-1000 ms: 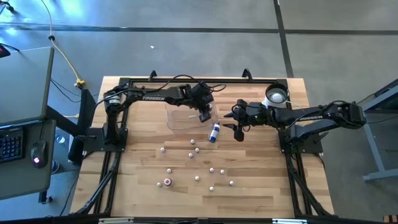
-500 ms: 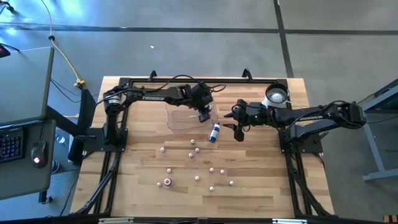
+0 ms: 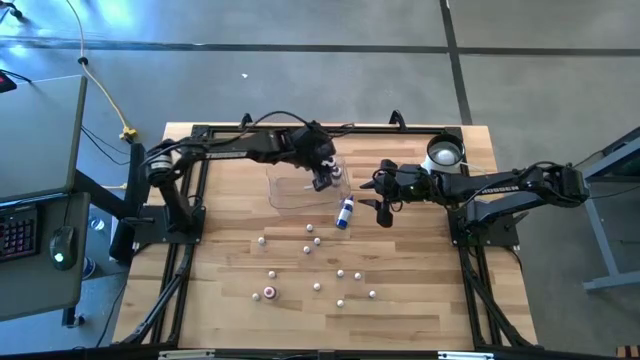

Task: Pick & Place food coloring
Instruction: Put the large blue food coloring bottle into the transparent bin

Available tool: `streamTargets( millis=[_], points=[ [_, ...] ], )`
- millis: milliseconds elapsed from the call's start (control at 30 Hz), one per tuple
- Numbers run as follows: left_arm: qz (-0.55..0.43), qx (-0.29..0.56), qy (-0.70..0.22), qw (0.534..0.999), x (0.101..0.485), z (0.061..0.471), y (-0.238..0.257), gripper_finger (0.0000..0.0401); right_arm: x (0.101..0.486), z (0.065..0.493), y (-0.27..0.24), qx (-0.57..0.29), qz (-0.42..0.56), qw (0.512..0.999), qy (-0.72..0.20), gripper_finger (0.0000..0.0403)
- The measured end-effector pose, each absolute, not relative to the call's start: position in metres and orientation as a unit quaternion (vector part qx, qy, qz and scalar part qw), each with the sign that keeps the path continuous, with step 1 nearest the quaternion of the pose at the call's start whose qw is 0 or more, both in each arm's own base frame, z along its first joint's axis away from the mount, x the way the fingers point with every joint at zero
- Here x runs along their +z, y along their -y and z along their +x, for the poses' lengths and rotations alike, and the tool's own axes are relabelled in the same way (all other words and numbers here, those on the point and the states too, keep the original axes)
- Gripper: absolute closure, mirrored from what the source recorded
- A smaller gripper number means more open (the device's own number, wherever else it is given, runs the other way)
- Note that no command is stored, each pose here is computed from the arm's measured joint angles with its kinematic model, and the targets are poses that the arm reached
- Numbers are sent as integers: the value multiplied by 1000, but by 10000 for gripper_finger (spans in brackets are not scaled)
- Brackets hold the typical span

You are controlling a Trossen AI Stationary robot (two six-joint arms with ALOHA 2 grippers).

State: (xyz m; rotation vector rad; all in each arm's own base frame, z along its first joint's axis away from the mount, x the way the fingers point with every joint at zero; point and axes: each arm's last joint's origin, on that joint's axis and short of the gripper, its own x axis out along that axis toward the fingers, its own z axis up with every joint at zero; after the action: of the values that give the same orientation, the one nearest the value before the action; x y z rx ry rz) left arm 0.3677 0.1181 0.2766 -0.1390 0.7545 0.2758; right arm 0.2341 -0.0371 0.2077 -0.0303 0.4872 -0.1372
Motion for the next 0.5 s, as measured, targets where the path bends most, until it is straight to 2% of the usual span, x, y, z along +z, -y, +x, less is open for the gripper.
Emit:
streamTargets(
  millis=[133, 300, 400, 500],
  points=[
    [-109, 80, -373, 918, 287, 360, -104, 209, 208, 234, 37, -68, -15, 968, -241, 206],
    [-99, 54, -405, 907, 288, 357, -80, 209, 203, 234, 37, -60, -36, 963, -261, 206],
    [-81, 33, -439, 894, 291, 350, -71, 209, 194, 235, 37, -38, -80, 953, -288, 206],
    [-66, 19, -458, 886, 309, 346, -64, 209, 180, 239, 35, 13, -84, 946, -312, 206]
  ],
)
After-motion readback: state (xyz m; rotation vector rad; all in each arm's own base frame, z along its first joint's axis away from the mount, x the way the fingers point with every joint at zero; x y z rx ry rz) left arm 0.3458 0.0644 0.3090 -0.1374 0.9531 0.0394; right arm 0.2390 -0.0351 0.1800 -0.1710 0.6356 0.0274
